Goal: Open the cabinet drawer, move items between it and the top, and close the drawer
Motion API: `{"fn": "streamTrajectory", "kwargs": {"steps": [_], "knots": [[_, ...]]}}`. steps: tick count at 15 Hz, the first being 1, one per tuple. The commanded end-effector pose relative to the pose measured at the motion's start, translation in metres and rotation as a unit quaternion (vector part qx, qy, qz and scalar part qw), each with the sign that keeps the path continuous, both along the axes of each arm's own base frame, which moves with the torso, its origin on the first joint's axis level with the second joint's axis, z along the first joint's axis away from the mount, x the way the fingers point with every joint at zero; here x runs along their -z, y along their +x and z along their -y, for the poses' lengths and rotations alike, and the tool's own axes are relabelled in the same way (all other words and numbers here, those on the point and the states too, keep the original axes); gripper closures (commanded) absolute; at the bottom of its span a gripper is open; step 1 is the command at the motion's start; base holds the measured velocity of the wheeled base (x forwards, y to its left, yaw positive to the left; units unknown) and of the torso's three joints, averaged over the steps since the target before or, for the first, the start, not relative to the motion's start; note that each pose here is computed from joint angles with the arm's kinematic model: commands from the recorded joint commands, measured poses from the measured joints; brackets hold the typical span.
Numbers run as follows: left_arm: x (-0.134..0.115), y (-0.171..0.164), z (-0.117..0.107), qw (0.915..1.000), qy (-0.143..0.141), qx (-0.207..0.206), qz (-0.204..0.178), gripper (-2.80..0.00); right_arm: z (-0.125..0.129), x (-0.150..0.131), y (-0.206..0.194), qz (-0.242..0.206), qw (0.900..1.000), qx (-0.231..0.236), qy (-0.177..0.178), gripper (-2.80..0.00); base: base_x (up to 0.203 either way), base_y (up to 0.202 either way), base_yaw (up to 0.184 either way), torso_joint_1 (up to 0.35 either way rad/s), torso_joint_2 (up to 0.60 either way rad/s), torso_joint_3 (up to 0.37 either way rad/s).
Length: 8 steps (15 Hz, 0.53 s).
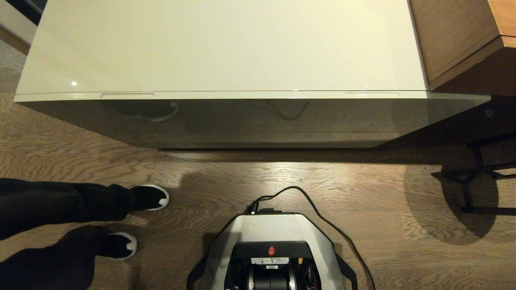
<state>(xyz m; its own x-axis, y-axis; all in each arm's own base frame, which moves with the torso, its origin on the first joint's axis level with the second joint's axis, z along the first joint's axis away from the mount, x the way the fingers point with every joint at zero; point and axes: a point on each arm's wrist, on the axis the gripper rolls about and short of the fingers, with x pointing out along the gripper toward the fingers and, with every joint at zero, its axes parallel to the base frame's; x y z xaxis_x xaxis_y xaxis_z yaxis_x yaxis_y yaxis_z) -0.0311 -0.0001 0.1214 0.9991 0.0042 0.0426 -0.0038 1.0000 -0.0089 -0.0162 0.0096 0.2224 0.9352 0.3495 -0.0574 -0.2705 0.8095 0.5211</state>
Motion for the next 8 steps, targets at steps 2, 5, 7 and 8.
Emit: {"fn": "streamTrajectory", "kwargs": {"steps": [2, 5, 7, 8], "knots": [[-0.072, 0.026, 0.0, 0.9986, -0.042, -0.002, -0.031, 0.0, 0.002, -0.004, -0.012, 0.005, 0.996, 0.064, -0.065, 0.0, 0.0, 0.0, 0.0, 0.0, 0.0, 0.0], [-0.061, 0.037, 0.0, 0.9956, -0.049, -0.007, -0.079, 0.0, 0.005, 0.049, -0.024, 0.009, 0.976, 0.122, -0.18, 0.0, 0.0, 0.0, 0.0, 0.0, 0.0, 0.0], [-0.031, 0.021, 0.0, 0.9967, -0.026, -0.005, -0.076, 0.0, 0.009, 0.087, -0.025, -0.003, 0.959, 0.162, -0.231, 0.0, 0.0, 0.0, 0.0, 0.0, 0.0, 0.0], [-0.012, 0.008, 0.0, 0.9985, -0.013, -0.003, -0.053, 0.0, 0.01, 0.095, -0.025, -0.004, 0.954, 0.17, -0.247, 0.0, 0.0, 0.0, 0.0, 0.0, 0.0, 0.0]]}}
